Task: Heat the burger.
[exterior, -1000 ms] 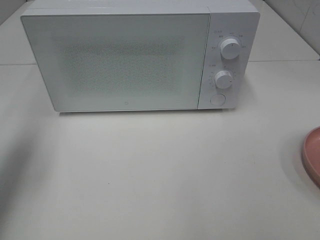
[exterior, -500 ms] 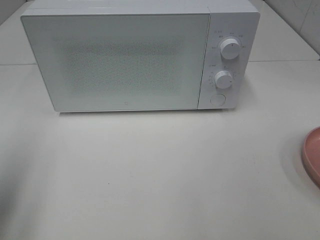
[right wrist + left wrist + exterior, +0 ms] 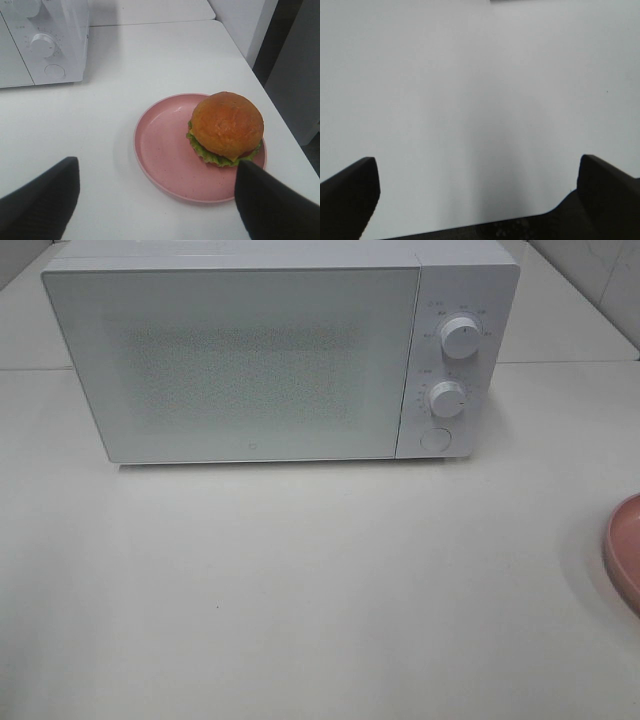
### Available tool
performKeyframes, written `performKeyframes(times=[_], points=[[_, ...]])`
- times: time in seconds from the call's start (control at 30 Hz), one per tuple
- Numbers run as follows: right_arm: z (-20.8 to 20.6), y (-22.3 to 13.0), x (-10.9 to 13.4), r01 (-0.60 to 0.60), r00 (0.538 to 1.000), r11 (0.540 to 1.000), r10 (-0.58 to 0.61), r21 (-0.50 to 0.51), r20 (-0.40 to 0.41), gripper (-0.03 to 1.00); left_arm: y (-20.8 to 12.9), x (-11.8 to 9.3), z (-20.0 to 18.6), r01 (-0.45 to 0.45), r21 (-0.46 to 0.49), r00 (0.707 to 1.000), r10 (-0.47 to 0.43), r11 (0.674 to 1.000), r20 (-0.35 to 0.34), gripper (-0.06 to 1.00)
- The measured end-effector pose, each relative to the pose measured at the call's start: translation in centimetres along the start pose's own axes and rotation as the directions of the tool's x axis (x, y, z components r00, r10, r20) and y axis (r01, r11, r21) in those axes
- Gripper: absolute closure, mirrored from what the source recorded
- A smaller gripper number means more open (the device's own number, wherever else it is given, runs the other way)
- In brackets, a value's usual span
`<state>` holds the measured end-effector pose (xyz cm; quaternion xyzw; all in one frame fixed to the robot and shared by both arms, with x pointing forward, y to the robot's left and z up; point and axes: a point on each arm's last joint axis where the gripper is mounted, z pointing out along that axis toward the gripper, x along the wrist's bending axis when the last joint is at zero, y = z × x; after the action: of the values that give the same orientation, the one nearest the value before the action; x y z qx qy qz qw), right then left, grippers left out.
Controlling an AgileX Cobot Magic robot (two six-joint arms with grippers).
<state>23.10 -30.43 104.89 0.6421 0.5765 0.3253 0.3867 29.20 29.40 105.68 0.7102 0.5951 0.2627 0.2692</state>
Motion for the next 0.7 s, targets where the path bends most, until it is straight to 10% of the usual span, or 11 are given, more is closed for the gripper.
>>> performKeyframes(times=[0.7], points=[[0.0, 0.0, 0.0, 0.000, 1.000, 1.000, 0.000, 0.000, 0.000, 0.21, -4.2, -1.4, -4.0, -0.053, -0.331, 0.995, 0.021, 0.942, -0.097, -0.05]])
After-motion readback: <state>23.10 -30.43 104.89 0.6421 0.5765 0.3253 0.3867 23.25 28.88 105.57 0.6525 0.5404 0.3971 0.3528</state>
